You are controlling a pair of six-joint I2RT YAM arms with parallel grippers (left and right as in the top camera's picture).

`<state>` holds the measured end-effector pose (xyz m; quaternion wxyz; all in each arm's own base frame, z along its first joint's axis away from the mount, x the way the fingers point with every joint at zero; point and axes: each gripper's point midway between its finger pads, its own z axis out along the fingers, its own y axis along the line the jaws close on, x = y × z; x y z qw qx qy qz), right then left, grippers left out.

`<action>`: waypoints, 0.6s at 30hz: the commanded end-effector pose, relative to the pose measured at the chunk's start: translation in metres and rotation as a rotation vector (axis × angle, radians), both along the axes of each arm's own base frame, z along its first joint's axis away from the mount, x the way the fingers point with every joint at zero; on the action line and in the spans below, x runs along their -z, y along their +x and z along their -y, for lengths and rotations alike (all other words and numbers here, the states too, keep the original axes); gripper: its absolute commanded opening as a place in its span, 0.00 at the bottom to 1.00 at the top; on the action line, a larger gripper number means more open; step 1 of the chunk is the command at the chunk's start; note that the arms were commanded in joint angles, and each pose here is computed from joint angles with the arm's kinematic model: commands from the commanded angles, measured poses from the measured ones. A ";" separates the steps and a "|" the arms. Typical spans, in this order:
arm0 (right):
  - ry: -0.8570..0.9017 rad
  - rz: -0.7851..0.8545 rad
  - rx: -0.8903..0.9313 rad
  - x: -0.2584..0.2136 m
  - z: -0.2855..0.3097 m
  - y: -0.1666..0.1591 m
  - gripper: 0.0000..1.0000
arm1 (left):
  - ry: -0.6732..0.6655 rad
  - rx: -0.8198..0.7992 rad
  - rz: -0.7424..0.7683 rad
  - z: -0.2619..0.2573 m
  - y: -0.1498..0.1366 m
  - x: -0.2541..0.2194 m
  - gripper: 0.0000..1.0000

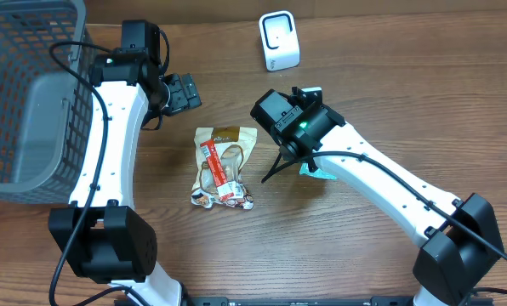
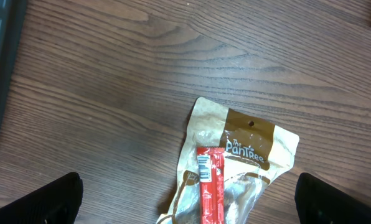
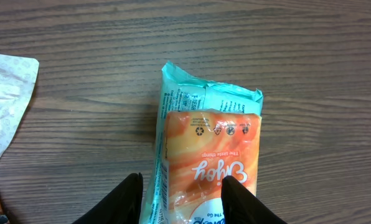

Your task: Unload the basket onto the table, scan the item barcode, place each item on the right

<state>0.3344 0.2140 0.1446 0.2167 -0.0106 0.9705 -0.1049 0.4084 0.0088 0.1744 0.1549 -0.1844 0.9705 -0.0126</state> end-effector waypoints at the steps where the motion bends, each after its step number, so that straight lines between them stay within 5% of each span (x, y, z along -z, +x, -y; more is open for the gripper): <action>1: -0.006 -0.006 -0.005 0.003 0.000 -0.001 0.42 | 0.010 0.017 0.028 -0.002 0.002 -0.010 1.00; 15: -0.044 -0.029 -0.072 0.035 0.003 -0.004 0.41 | 0.010 0.017 0.028 -0.002 0.002 -0.010 0.99; 18: -0.041 -0.026 -0.072 0.035 0.002 -0.004 0.28 | 0.010 0.017 0.028 -0.002 0.002 -0.010 1.00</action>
